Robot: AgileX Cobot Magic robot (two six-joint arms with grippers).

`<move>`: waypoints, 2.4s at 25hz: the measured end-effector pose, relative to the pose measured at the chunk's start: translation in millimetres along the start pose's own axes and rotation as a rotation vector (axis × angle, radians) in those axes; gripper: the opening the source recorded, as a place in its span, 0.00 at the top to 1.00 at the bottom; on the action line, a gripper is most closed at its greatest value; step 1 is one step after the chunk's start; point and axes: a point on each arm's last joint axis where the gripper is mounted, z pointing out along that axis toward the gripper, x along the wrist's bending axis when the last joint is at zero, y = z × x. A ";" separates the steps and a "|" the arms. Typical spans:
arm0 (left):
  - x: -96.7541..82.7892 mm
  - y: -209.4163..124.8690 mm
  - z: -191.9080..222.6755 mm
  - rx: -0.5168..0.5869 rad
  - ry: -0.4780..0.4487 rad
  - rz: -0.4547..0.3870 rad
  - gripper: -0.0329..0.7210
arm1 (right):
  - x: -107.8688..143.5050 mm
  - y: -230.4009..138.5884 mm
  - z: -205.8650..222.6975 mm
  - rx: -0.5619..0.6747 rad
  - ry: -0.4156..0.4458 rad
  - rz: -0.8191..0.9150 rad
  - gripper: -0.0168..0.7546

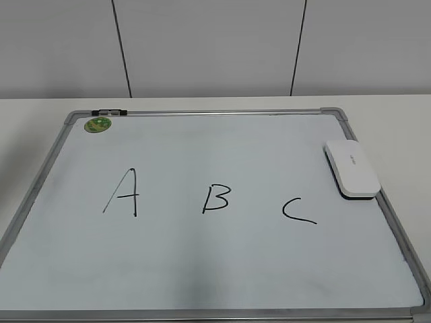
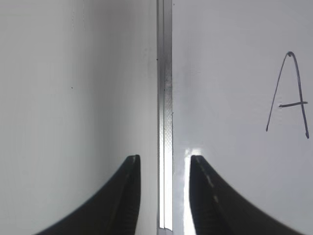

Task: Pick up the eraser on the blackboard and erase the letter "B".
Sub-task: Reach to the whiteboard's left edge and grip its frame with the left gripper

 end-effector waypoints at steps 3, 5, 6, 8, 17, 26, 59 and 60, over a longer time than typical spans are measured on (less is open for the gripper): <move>-0.9 3.9 9.8 0.025 -0.004 -0.003 0.63 | 0.0 0.0 0.0 0.000 0.000 0.000 0.22; -1.0 5.6 17.4 0.041 -0.002 -0.003 0.63 | 0.0 0.0 0.0 0.000 0.000 0.000 0.22; -1.1 6.9 22.6 0.047 -0.002 -0.003 0.63 | 0.0 0.0 0.0 0.000 0.000 0.000 0.22; -0.8 9.5 33.4 0.058 0.005 0.000 0.63 | 0.0 0.0 0.0 0.000 0.000 0.000 0.22; -0.4 14.4 94.0 0.161 0.021 0.006 0.63 | 0.0 0.0 0.0 0.000 0.000 0.000 0.22; -1.4 27.5 135.2 0.200 0.026 0.008 0.63 | 0.0 0.2 0.0 -0.002 0.000 0.000 0.22; -1.0 26.9 202.4 0.299 0.036 0.011 0.74 | 0.0 0.2 0.0 -0.002 0.000 0.001 0.22; -1.4 26.8 202.4 0.299 0.033 0.008 0.79 | 0.0 0.2 0.0 -0.002 0.000 0.001 0.22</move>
